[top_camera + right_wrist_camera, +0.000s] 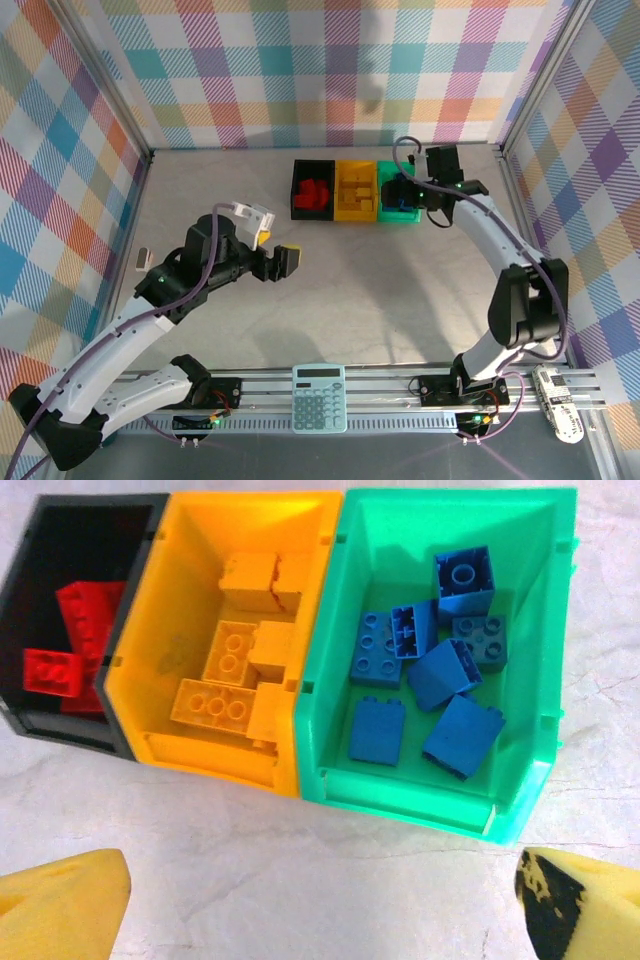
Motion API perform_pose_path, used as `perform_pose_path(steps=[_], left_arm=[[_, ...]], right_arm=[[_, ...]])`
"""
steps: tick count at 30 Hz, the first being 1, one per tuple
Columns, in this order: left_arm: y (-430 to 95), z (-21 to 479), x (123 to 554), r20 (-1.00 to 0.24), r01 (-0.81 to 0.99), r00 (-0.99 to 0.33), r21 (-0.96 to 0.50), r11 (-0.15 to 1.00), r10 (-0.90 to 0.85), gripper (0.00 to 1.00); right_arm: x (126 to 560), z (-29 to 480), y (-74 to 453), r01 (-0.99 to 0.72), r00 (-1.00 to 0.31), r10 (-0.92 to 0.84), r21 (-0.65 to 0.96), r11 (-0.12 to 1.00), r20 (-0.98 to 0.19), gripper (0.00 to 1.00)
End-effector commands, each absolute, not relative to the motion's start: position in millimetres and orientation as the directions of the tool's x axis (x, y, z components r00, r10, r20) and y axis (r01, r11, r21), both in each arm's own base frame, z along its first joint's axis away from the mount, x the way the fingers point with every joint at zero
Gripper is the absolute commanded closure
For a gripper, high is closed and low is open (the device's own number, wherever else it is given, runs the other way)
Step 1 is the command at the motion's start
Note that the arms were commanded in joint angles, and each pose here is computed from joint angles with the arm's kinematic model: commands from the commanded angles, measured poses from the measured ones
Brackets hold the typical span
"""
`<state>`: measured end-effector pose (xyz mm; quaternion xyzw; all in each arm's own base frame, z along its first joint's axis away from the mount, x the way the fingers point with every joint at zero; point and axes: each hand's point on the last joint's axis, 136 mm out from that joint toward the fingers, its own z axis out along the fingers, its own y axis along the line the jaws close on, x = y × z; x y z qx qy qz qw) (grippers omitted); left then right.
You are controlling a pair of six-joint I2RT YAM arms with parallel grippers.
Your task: Sort the legos into containers by color
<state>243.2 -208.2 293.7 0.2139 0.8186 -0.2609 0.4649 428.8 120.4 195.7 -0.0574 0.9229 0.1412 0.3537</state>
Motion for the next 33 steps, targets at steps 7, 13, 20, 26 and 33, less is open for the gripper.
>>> perform_pose_path(steps=[7,13,20,26,33], left_arm=[[-131,312,297,-0.892,0.143,-0.451,-0.072,0.987,0.000,0.00],[-48,286,322,-0.933,-0.240,-0.359,0.088,0.967,-0.004,0.00],[11,210,343,-0.923,-0.319,-0.369,0.011,0.948,-0.114,0.00],[40,153,349,-0.929,-0.377,-0.324,-0.048,0.925,-0.180,0.00],[14,99,385,-0.934,-0.120,-0.311,-0.142,0.982,-0.174,0.00]], right_arm=[[391,231,72,-0.055,-0.628,0.067,0.130,0.990,-0.776,0.01],[390,200,21,0.063,-0.554,0.043,0.010,0.998,-0.832,0.01],[395,149,4,0.028,-0.540,0.092,0.092,0.995,-0.837,0.01],[396,115,11,-0.054,-0.462,0.088,0.127,0.990,-0.883,0.01],[397,93,27,-0.155,-0.375,0.049,0.115,0.981,-0.926,0.01]])
